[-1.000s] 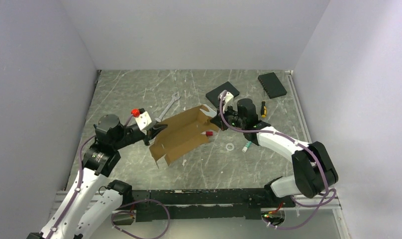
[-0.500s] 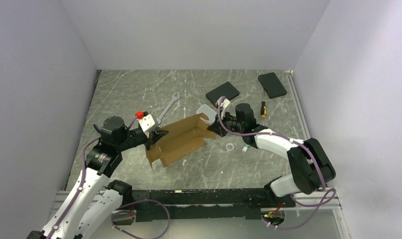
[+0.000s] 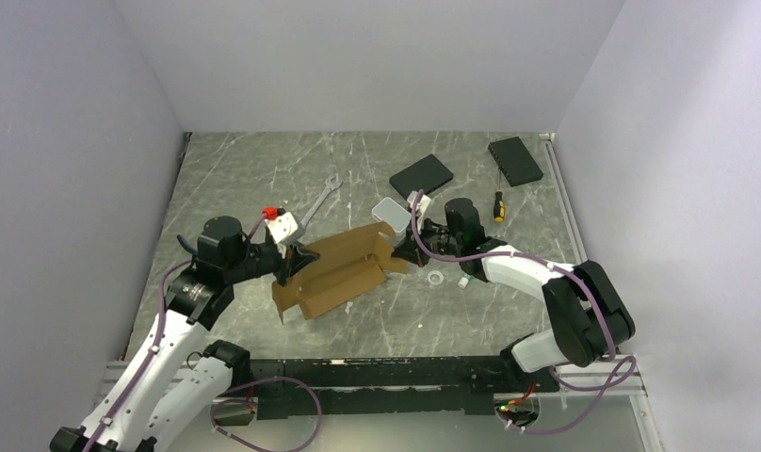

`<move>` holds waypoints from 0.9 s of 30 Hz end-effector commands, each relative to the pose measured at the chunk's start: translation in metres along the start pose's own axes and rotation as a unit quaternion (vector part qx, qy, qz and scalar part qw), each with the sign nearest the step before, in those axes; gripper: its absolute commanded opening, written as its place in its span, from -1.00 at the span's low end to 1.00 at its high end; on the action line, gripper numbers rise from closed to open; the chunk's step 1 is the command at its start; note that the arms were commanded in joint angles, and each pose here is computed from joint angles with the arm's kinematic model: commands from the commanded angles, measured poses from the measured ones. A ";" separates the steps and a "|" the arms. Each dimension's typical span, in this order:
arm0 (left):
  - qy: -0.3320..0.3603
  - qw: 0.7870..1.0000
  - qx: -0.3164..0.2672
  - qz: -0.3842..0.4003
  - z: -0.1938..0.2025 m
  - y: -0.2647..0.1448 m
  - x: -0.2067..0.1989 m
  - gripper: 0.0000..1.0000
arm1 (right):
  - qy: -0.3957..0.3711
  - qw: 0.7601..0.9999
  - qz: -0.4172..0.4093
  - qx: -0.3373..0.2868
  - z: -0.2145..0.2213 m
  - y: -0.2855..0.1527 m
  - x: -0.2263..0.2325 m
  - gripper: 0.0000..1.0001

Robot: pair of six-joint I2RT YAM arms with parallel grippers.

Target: Fold the paper box

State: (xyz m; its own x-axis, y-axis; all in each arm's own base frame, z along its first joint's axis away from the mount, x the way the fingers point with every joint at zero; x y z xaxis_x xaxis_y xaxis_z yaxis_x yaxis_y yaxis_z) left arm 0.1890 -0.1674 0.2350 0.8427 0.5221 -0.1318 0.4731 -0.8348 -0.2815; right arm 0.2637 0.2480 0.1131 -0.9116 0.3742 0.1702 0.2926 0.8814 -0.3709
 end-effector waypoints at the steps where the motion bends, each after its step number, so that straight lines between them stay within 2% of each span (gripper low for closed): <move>1: -0.009 1.000 -0.001 -0.007 -0.010 -0.003 -0.001 -1.00 | -0.023 0.999 -0.024 -0.010 -0.007 0.001 0.005 -1.00; 10: -0.061 0.998 -0.015 -0.020 -0.017 -0.009 -0.005 -1.00 | -0.017 1.000 -0.016 -0.012 -0.010 0.002 0.002 -1.00; 22: -0.108 0.984 -0.113 -0.080 -0.025 -0.011 0.006 -1.00 | -0.109 0.992 0.063 -0.022 -0.032 -0.039 -0.028 -1.00; 27: -0.118 0.980 -0.135 -0.084 -0.027 -0.005 0.009 -1.00 | -0.083 0.995 0.051 -0.007 -0.016 -0.036 -0.024 -1.00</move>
State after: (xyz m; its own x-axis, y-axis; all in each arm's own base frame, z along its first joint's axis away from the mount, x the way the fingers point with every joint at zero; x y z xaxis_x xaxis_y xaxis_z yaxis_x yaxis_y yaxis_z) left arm 0.1907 -0.1630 0.2522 0.7115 0.6322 -0.3067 0.6292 -0.7675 -0.1225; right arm 0.2775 0.2132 0.1372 -0.9067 0.4217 -0.0013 0.3933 0.8446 -0.3633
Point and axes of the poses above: each gripper's point midway between its finger pads, its own y axis out along the fingers, its own x axis along the line the jaws close on, z = x × y, the point moved 2 cm from there along -y, back along the fingers, and after that the axes turned 6 degrees about -y, right-handed, at the moved point
